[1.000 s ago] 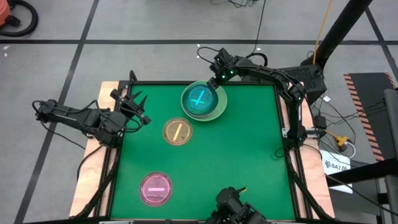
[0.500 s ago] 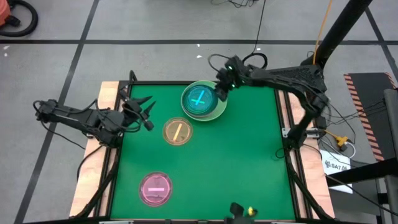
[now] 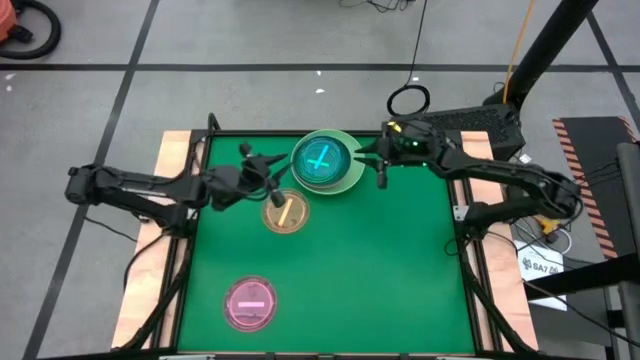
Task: Stack plastic plates
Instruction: Stack the blue transparent plate on top of the green transparent plate
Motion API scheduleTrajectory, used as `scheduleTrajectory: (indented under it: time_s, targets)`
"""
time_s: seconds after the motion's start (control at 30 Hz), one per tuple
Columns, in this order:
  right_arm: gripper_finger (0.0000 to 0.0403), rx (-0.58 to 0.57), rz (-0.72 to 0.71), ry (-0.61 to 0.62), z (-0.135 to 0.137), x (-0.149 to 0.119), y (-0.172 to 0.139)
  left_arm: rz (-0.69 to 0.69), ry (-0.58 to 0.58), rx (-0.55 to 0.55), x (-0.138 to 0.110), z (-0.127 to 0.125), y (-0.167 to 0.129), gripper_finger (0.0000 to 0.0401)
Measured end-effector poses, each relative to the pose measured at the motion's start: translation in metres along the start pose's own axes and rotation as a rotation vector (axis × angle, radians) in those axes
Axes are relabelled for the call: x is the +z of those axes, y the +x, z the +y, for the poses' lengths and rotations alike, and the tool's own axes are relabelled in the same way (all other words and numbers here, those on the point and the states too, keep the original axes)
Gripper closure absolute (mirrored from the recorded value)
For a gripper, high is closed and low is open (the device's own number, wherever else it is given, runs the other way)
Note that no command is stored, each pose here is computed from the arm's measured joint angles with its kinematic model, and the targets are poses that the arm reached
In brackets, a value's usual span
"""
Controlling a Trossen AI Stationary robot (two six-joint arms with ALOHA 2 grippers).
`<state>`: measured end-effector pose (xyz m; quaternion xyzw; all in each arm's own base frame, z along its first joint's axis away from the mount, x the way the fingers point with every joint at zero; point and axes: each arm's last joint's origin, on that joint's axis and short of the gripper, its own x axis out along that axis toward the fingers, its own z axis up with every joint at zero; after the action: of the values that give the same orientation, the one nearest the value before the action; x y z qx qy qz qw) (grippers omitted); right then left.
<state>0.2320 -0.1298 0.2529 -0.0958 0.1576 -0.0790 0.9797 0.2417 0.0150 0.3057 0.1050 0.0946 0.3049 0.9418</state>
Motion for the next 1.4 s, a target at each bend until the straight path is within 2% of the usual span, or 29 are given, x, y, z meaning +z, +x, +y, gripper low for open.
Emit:
scheduleTrajectory:
  time_s: [0.2, 0.37, 0.57, 0.77, 1.0, 1.13, 1.4]
  targets:
    - [0.0324, 0.074, -0.127, -0.042, 0.005, 0.02, -0.023, -0.021, -0.067, -0.048, -0.012, 0.016, 0.039, 0.0279]
    - [0.0324, 0.153, -0.148, -0.065, 0.008, 0.021, -0.025, 0.045, -0.125, -0.105, -0.021, 0.027, 0.076, 0.0279]
    - [0.0324, 0.16, -0.089, -0.093, 0.008, 0.013, -0.025, 0.264, -0.041, -0.103, -0.032, 0.03, 0.127, 0.0279]
    - [0.0327, 0.143, -0.086, -0.096, 0.004, 0.012, -0.026, 0.456, 0.004, -0.086, -0.063, 0.029, 0.173, 0.0279]
    - [0.0328, 0.148, -0.067, -0.086, 0.004, 0.01, -0.027, 0.599, -0.037, -0.048, -0.098, 0.035, 0.208, 0.0281]
    - [0.0328, 0.15, -0.062, -0.083, 0.004, 0.01, -0.027, 0.664, -0.079, -0.057, -0.103, 0.035, 0.216, 0.0306]
    - [0.0328, 0.15, -0.06, -0.082, 0.004, 0.009, -0.027, 0.72, -0.105, -0.095, -0.114, 0.03, 0.219, 0.0391]
